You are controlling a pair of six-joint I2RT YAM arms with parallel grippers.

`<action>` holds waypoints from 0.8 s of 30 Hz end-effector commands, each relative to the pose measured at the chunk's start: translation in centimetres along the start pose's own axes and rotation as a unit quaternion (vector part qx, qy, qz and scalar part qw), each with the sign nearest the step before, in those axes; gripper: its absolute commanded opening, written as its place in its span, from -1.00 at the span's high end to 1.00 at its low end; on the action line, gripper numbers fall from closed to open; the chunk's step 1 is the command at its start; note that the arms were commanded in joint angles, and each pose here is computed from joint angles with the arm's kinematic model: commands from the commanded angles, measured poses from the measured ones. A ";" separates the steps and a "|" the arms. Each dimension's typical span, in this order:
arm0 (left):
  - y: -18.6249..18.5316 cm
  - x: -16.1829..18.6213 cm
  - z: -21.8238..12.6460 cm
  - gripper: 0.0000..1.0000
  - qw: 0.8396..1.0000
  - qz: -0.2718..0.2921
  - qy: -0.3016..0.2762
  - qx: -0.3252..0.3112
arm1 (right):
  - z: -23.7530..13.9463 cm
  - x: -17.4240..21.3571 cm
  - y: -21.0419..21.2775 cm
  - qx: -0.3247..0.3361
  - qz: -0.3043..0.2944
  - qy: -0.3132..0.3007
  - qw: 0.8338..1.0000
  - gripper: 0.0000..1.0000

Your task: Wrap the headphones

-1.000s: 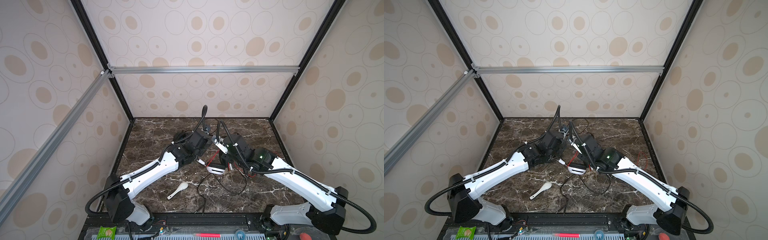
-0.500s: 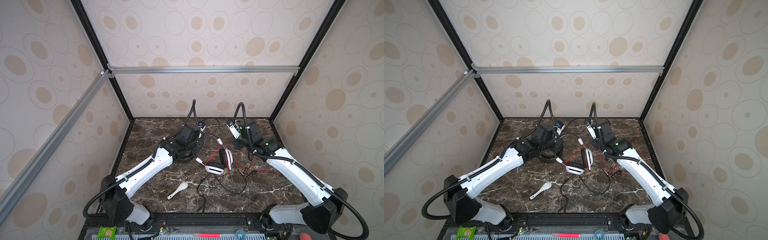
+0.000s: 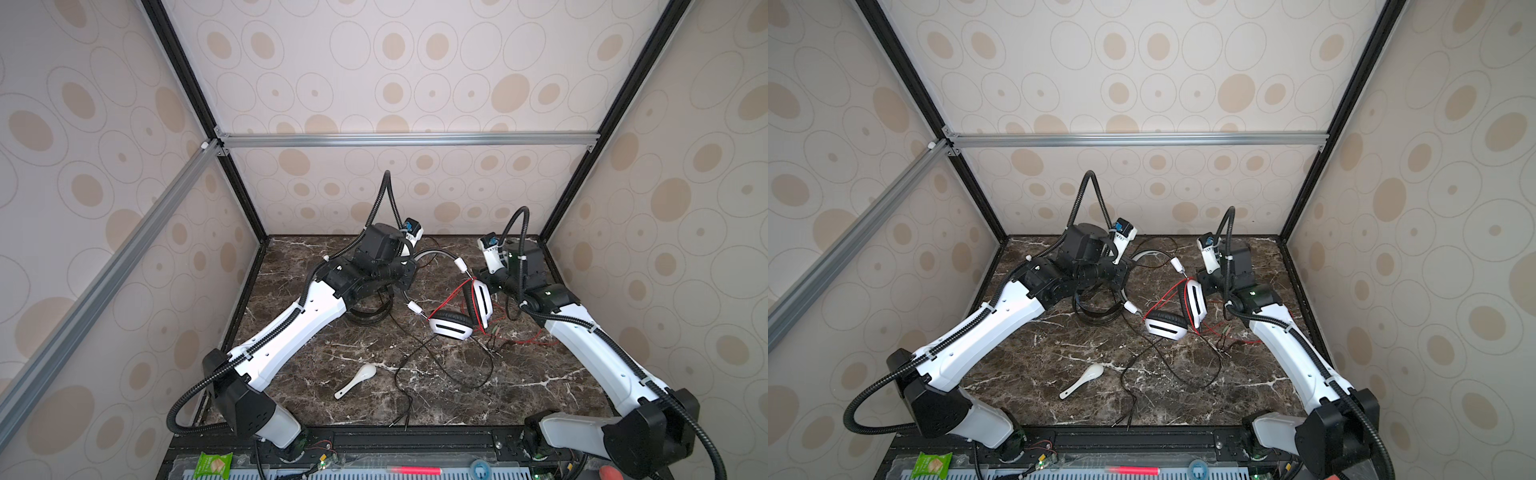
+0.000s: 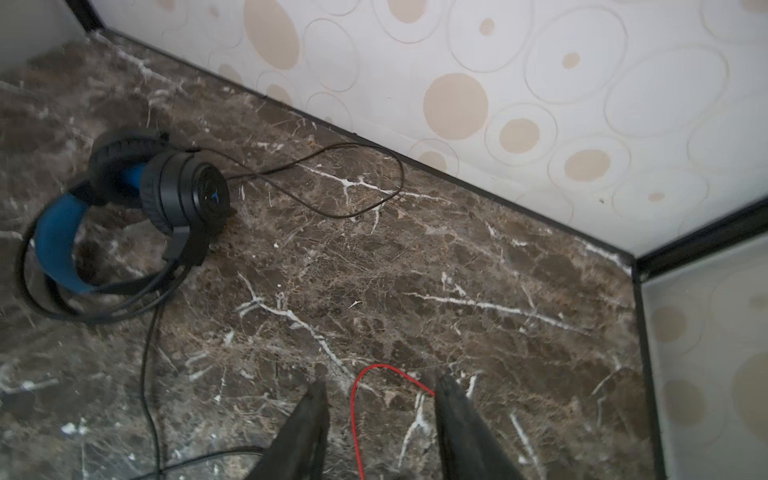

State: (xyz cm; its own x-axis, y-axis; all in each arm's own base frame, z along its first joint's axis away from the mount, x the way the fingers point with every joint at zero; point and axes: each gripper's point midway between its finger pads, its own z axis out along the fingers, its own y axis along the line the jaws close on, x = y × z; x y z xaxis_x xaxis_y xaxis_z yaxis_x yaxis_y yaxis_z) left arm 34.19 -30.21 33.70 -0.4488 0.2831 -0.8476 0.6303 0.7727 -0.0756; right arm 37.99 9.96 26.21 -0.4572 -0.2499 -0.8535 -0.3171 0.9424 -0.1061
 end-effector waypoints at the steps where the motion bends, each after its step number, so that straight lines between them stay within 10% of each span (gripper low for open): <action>1: -0.7 -4.9 -2.8 1.00 0.997 -0.040 -0.062 0.037 | -1.5 -0.5 -3.4 0.015 0.086 -0.041 0.995 -0.08; 15: -1.1 -12.8 -6.8 1.00 0.986 -0.081 -0.128 0.063 | -4.9 0.0 3.1 -0.202 0.013 -0.128 0.971 -0.36; 24: -1.7 -14.3 -8.0 1.00 0.979 -0.101 -0.151 0.087 | -4.3 -1.6 2.9 -0.212 0.037 -0.153 0.965 -0.44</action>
State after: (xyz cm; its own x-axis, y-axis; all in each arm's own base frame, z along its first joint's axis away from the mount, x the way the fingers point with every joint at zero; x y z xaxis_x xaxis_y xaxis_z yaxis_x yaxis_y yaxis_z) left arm 35.29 -31.32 46.03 -0.4203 0.0432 -0.9064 0.6375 0.7249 -0.2610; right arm 33.61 11.82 27.30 -0.3158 -0.0756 -0.9458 -0.6129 0.7772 0.1425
